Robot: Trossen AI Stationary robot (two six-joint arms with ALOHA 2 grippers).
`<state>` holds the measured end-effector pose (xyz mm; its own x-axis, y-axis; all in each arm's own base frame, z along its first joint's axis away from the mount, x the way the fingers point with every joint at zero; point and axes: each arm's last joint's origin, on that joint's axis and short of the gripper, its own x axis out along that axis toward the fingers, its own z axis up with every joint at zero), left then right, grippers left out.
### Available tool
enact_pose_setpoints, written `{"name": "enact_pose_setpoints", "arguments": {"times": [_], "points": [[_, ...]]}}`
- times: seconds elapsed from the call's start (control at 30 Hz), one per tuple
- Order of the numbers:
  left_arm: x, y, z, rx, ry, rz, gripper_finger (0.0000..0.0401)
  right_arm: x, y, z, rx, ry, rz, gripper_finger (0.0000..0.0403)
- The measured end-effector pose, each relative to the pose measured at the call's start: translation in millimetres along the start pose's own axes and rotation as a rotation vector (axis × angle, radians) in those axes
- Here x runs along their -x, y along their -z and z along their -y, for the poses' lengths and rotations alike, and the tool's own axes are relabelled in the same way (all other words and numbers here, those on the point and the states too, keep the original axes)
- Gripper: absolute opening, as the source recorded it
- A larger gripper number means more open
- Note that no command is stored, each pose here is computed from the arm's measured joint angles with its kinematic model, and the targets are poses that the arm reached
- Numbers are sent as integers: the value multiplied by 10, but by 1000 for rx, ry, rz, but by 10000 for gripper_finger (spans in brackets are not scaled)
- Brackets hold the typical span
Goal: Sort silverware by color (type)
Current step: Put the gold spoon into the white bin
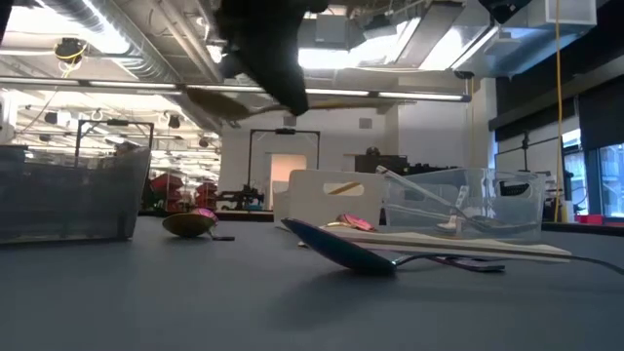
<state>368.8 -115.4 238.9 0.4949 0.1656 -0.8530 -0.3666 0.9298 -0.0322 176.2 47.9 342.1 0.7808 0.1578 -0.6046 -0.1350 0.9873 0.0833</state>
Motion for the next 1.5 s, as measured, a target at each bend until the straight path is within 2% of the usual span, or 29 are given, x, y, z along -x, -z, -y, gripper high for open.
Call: {"name": "enact_pose_setpoints", "arguments": {"times": [0.17, 0.4, 0.63, 0.8, 1.07, 1.23, 1.37, 1.5], "points": [[48, -212, -287, -149, -55, 50, 11, 0, 0, 0, 0, 0, 0, 134], [-66, -492, -747, -429, -132, 61, 11, 0, 0, -1, 0, -1, 0, 134], [-156, -789, -1208, -684, -185, 130, 11, -21, -25, -6, -1, -6, 16, 134], [-197, -921, -1498, -736, -72, 184, 11, -115, -49, -24, -1, -33, 5, 134], [-298, -984, -1844, -790, -15, 186, 11, -263, -45, -78, -3, -180, -65, 134], [-497, -966, -1934, -785, 34, 160, 11, -273, -39, -113, -69, -291, -97, 134], [-705, -920, -1962, -857, 57, 118, 11, -268, -38, -134, -131, -330, -114, 134], [-822, -900, -1963, -904, 72, 110, 11, -261, -23, -216, -106, -340, -118, 134]]}}
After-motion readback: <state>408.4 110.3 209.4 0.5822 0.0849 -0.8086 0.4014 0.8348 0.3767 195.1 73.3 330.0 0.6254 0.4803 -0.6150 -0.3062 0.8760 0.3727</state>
